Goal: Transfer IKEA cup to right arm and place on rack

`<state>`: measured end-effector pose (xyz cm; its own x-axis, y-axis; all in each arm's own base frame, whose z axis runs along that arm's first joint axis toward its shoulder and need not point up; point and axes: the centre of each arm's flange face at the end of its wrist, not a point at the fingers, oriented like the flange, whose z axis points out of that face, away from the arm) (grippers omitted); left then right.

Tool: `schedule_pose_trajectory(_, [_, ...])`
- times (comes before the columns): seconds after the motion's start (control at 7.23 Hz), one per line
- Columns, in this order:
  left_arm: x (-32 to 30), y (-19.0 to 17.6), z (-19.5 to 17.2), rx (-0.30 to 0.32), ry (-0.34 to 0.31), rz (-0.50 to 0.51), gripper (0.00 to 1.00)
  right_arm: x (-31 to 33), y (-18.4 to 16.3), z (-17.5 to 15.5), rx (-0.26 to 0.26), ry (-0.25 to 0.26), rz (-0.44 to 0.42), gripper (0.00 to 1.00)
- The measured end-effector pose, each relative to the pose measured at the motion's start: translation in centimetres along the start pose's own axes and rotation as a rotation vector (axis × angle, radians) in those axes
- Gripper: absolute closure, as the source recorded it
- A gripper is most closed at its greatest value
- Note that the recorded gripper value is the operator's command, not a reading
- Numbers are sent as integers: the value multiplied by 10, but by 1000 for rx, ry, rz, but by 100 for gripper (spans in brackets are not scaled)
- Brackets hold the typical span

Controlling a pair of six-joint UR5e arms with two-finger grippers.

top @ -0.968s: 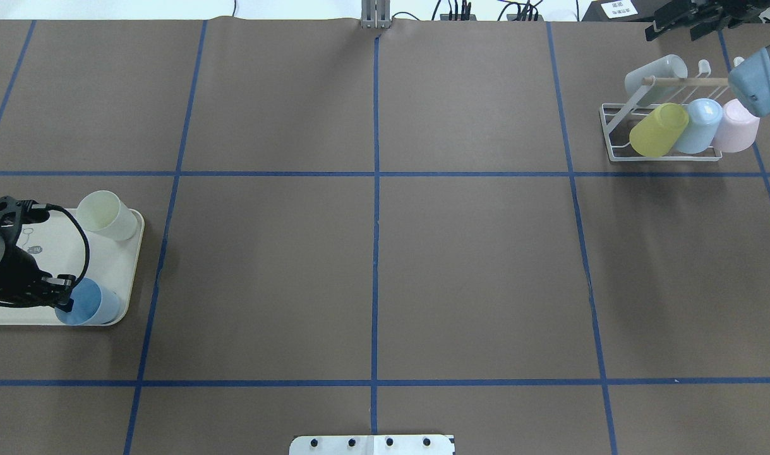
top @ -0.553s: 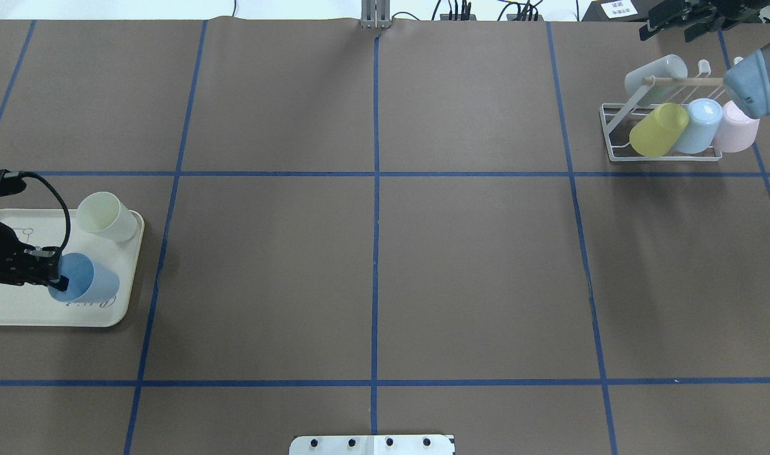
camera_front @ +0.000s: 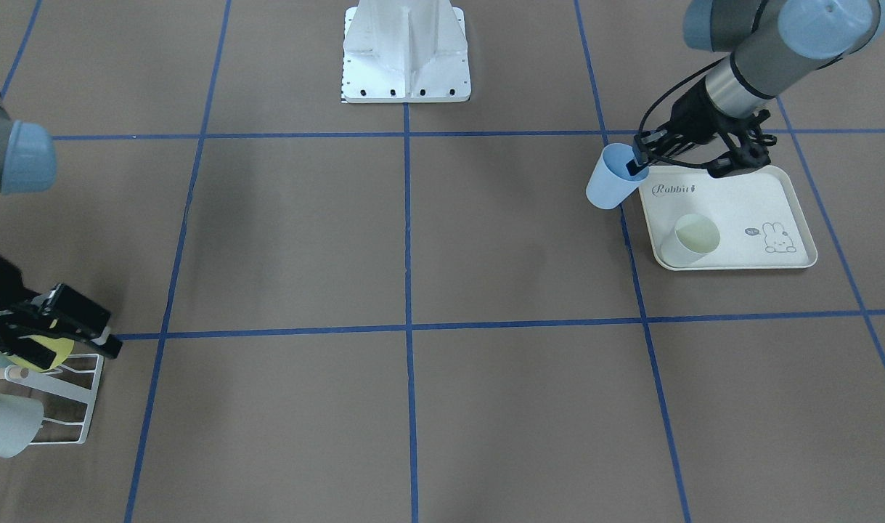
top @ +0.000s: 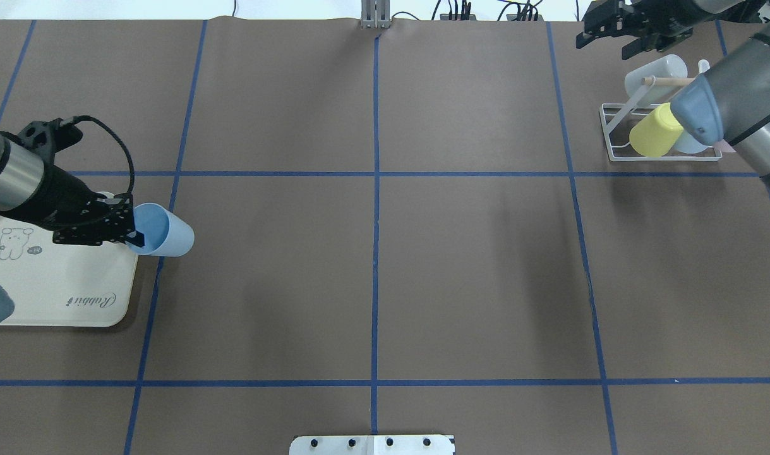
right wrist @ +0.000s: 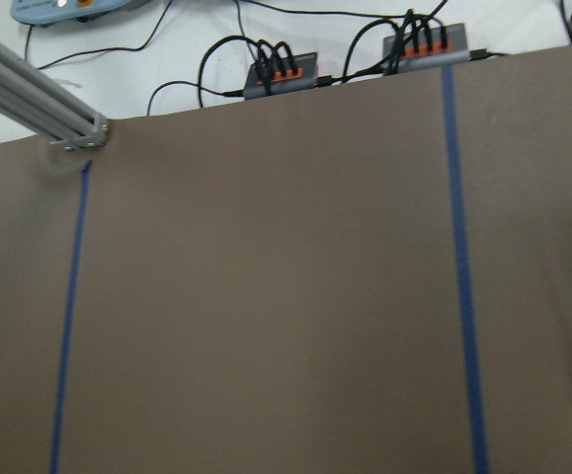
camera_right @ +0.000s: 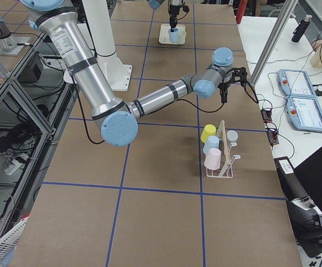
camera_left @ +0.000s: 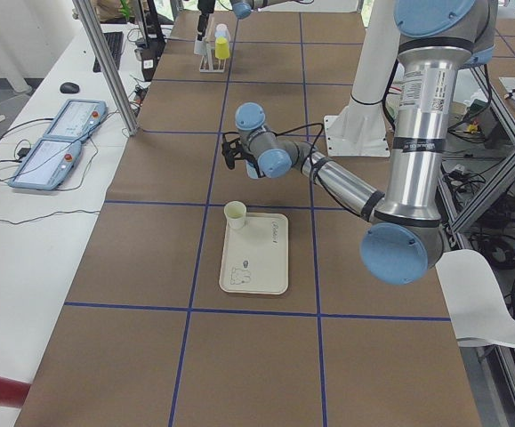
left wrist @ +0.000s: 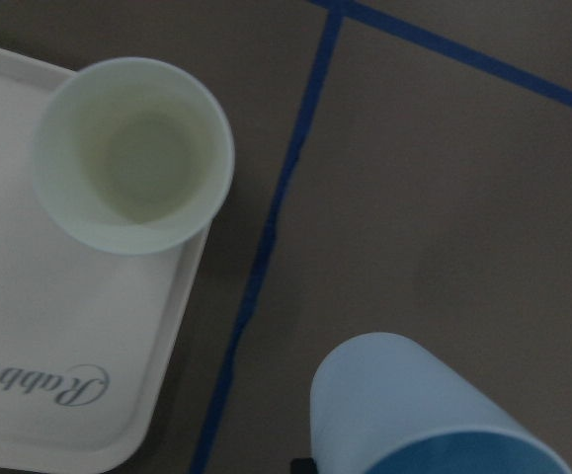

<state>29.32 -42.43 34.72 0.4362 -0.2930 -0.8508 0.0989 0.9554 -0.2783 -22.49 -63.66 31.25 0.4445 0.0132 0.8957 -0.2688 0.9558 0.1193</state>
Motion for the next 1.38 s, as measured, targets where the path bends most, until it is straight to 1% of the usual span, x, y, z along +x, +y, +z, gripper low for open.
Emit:
schedule_pose_trajectory(0.14, [30,12,5,-11,30,-7,100,-38,24,-5,1,-47,50,2])
schedule_pose_trajectory(0.28, [58,23,6,-27,65,-19,100,-74,52,-14,-6,-107,89,2])
schedule_pose_trajectory(0.42, [89,37,6,-60,104,-50,100,-104,79,-18,-17,-183,116,2])
schedule_pose_trajectory(0.55, [116,50,3,-98,138,-83,100,-128,106,-17,-16,-284,154,2])
schedule_pose_trajectory(0.69, [135,59,-2,-121,166,-121,100,-144,133,-12,-5,-407,209,2])
schedule_pose_trajectory(0.83, [148,64,-6,-138,202,-170,100,-155,161,-7,-4,-531,244,2])
schedule_pose_trajectory(0.97, [154,67,-11,-160,267,-230,100,-160,189,-4,-24,-643,241,2])
schedule_pose_trajectory(1.11, [157,68,-13,-186,351,-287,100,-162,213,-2,-52,-737,216,2])
schedule_pose_trajectory(1.25, [152,63,-10,-210,456,-309,100,-163,232,-3,-76,-816,185,2])
schedule_pose_trajectory(1.38, [140,55,-3,-246,573,-308,100,-165,247,-4,-89,-876,164,2])
